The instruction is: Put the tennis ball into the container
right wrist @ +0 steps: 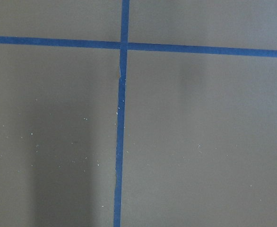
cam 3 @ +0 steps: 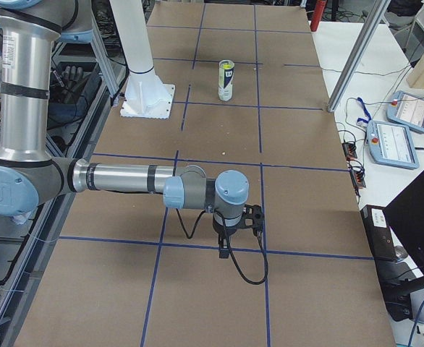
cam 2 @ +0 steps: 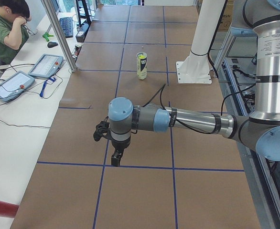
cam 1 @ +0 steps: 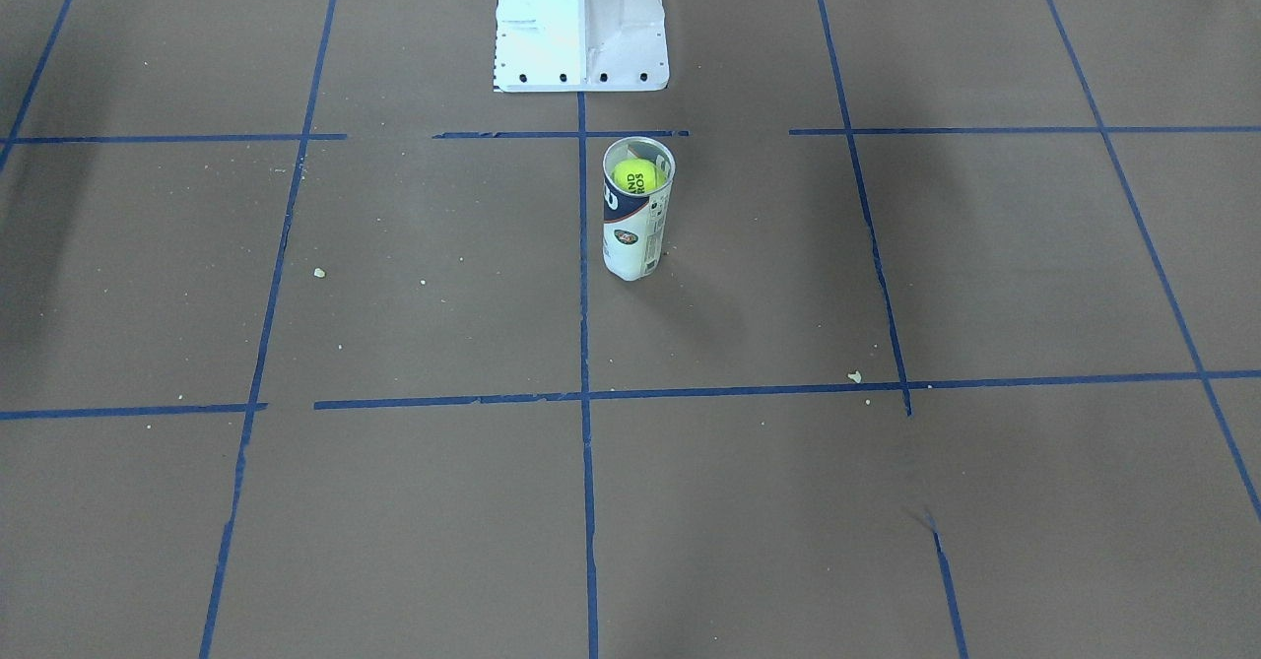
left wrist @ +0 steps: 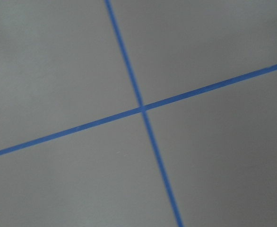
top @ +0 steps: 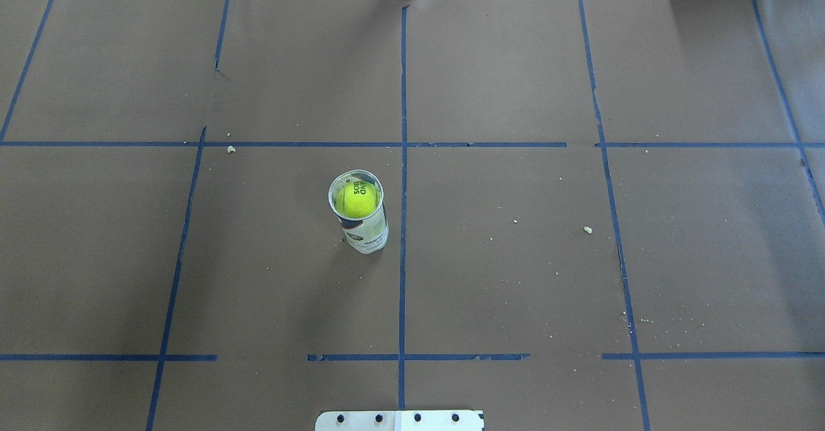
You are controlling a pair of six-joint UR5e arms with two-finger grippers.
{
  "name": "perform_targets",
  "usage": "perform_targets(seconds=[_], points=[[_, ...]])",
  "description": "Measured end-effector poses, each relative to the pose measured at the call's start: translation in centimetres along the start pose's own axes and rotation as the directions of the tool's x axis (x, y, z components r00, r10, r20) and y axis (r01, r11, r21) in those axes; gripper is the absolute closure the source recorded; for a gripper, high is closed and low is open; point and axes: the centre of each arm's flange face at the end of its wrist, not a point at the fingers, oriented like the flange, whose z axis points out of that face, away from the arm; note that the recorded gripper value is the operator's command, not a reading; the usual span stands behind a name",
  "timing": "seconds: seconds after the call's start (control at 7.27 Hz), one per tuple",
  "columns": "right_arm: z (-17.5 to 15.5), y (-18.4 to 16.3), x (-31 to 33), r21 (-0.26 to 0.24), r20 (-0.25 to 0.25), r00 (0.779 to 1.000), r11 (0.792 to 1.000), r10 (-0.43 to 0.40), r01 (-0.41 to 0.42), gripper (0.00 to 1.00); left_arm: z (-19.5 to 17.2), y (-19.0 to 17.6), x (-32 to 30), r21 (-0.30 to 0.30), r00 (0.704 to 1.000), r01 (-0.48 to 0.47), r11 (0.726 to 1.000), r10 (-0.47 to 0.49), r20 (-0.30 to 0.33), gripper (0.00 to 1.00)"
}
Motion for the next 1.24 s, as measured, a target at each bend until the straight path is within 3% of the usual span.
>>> perform_targets(seconds=[0.55, 1.24], points=[[0.0, 0.0, 0.0, 0.0, 0.0, 1.0, 1.0, 0.0, 0.0, 0.0, 1.8, 2.6, -2.0, -0.025, 0.995, 0.065, 0.998, -0.066, -0.072, 0.0], [0.0, 0.0, 0.0, 0.0, 0.0, 1.0, 1.0, 0.0, 0.0, 0.0, 2.0, 2.7, -2.2, -0.034, 0.994, 0.075, 0.997, -0.077, -0.078, 0.0]])
